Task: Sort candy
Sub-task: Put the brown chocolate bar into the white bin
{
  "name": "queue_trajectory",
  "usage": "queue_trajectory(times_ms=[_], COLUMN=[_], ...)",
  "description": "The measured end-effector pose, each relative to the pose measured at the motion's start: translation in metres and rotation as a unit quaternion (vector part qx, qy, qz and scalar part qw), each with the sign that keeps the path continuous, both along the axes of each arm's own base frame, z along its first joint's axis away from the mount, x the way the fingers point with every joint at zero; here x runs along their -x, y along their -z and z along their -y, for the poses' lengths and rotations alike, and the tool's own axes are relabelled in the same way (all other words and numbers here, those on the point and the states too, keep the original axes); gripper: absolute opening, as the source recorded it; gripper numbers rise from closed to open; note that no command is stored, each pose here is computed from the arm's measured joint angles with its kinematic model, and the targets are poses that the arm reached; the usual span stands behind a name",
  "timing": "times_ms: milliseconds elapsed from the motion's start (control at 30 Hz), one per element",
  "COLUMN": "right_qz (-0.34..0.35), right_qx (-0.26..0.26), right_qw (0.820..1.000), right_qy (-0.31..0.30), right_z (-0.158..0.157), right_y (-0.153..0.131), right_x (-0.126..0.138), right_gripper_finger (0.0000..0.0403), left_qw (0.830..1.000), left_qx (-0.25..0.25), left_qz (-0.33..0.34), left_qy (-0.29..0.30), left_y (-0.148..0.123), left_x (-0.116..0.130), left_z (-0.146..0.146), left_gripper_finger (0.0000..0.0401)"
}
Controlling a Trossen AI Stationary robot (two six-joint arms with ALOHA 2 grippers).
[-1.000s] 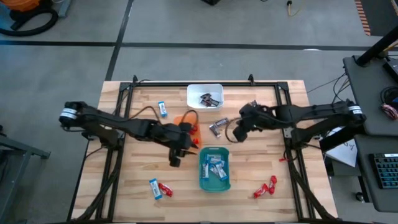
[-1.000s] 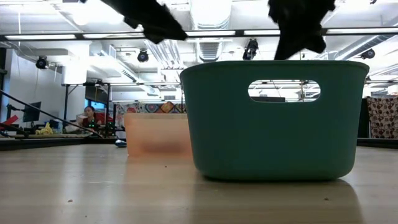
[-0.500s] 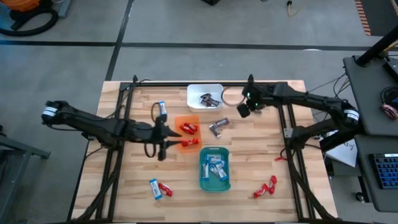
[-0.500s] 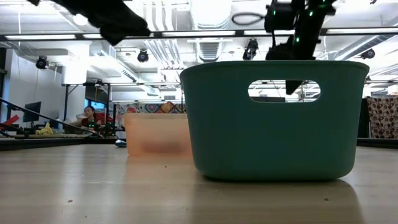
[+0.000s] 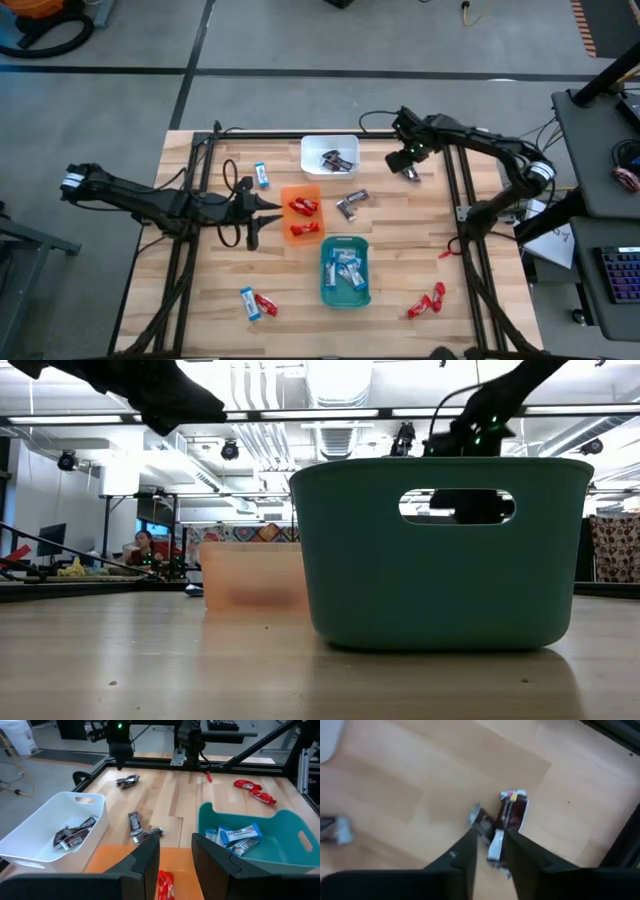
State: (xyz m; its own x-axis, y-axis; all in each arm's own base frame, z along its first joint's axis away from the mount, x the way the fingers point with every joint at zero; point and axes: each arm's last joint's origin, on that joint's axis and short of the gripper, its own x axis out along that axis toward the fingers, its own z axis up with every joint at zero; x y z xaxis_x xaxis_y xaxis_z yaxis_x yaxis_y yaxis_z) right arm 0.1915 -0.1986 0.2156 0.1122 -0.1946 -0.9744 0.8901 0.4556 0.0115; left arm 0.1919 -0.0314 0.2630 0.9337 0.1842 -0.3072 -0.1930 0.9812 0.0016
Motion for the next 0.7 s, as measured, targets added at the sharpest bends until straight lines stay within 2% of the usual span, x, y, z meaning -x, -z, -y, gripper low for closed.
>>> queue_trajectory(times_ms=[133, 300, 533, 700], right_qz=[-0.027, -0.054, -0.077, -0.081], right_qx=[-0.019, -0.045, -0.070, -0.074], right_qw=[0.999, 0.996, 0.993, 0.993], right_qy=[0.029, 0.052, 0.054, 0.051], right_z=[0.014, 0.030, 0.040, 0.041], right_y=[0.019, 0.045, 0.065, 0.069], right_x=[0.002, 0.005, 0.006, 0.005], right_gripper_finger=[0.0142, 0.0185, 0.0191, 0.0185], left_qw=[1.000, 1.000, 1.000, 1.000], left_qx=[-0.011, -0.024, -0.025, -0.029], left_qz=[-0.003, -0.005, -0.008, -0.010], left_qy=[0.002, 0.000, -0.001, 0.000], left_y=[0.000, 0.000, 0.001, 0.001], left_x=[0.000, 0.000, 0.000, 0.000], left_z=[0.000, 0.000, -0.001, -0.001], left_gripper_finger=[0.0097, 0.0097, 0.0097, 0.0097])
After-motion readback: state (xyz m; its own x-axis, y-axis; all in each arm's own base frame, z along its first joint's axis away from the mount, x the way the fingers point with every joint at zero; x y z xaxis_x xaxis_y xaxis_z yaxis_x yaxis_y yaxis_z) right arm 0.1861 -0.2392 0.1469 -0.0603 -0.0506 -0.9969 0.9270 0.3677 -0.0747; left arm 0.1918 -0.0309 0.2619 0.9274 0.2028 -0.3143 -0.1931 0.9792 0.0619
